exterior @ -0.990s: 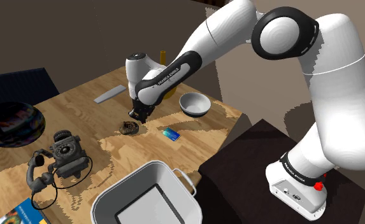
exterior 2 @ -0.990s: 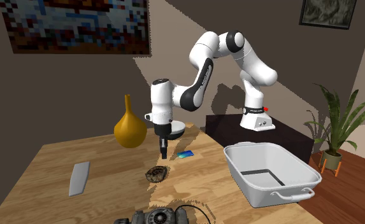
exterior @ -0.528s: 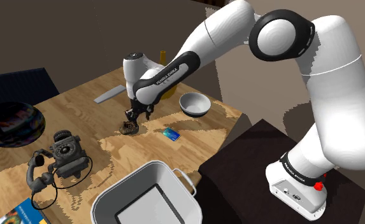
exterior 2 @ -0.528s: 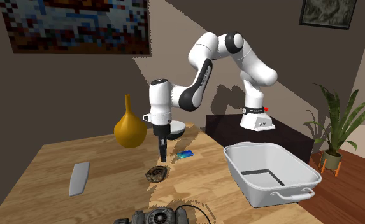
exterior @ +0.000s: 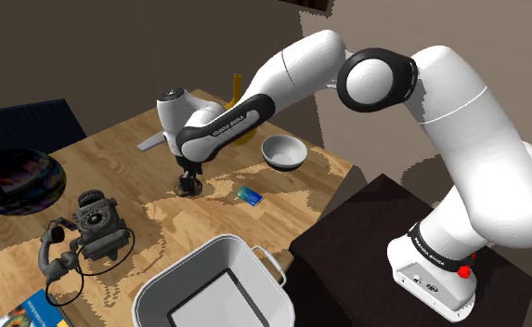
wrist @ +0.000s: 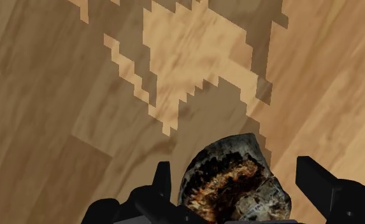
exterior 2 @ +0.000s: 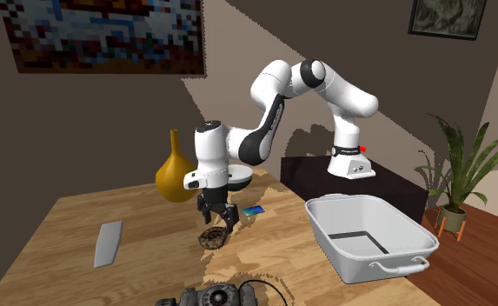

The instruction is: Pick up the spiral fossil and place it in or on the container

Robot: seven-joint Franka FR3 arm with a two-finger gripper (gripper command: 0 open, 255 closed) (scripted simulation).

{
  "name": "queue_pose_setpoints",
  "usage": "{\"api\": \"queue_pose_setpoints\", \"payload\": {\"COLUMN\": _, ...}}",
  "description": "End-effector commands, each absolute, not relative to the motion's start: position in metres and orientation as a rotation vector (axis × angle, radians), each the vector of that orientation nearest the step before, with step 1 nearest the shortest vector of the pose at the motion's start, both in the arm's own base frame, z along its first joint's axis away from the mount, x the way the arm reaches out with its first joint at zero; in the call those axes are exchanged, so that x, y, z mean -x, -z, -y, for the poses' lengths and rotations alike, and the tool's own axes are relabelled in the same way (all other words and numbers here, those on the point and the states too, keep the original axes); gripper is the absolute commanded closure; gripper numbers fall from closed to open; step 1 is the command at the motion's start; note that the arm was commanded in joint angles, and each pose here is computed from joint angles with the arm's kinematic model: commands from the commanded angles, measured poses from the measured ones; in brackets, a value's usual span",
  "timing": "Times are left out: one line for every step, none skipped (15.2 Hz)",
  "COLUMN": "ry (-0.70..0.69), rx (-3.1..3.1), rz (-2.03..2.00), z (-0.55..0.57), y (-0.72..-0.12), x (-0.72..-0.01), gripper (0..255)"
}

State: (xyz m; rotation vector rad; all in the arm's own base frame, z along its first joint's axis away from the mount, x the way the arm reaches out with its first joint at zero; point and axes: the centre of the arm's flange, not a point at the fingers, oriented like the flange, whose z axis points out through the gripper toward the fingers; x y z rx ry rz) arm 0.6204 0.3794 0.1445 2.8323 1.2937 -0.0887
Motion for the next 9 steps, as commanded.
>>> {"api": "queue_pose_setpoints", "payload": {"ry": 0.089, "rx": -2.826, "rz": -1.306, "z": -0.3786, "y": -0.1343, "x": -0.6199, "gripper": 0}}
{"api": "queue_pose_setpoints", "payload": {"ry": 0.089, "rx": -2.826, "rz": -1.306, "z": -0.3783, "y": -0.1291, "x": -0.6197, "gripper": 0}}
{"api": "queue_pose_setpoints", "payload": {"ry": 0.089, "rx": -2.826, "rz": -1.306, "z": -0.3782, "y": -0.126, "x": -0.6196, "gripper": 0}}
{"api": "queue_pose_setpoints", "payload": {"ry": 0.089, "rx": -2.826, "rz": -1.306, "z": -0.3782, "y": -0.126, "x": -0.6195, "gripper": 0}}
{"api": "queue_pose_setpoints", "payload": {"ry": 0.089, "rx": -2.826, "rz": -1.306, "z": -0.3782, "y": -0.126, "x": -0.6196, "gripper": 0}}
{"api": "queue_pose_setpoints", "payload": {"ry": 0.089, "rx": -2.826, "rz": -1.306, "z": -0.3782, "y": -0.126, "x": -0.6196, "gripper": 0}}
{"api": "queue_pose_setpoints", "payload": {"ry": 0.089, "rx": -2.826, "rz": -1.306, "z": -0.3782, "y": -0.126, "x": -0.6196, "gripper": 0}}
{"api": "queue_pose_setpoints", "payload": {"ry": 0.089, "rx": -2.826, "rz": -1.306, "z": -0.3782, "y": -0.126, "x": -0.6196, "gripper": 0}}
{"api": "queue_pose_setpoints", "payload": {"ry": 0.089, "rx": -2.826, "rz": -1.306, "z": -0.3782, "y": -0.126, "x": -0.6196, "gripper": 0}}
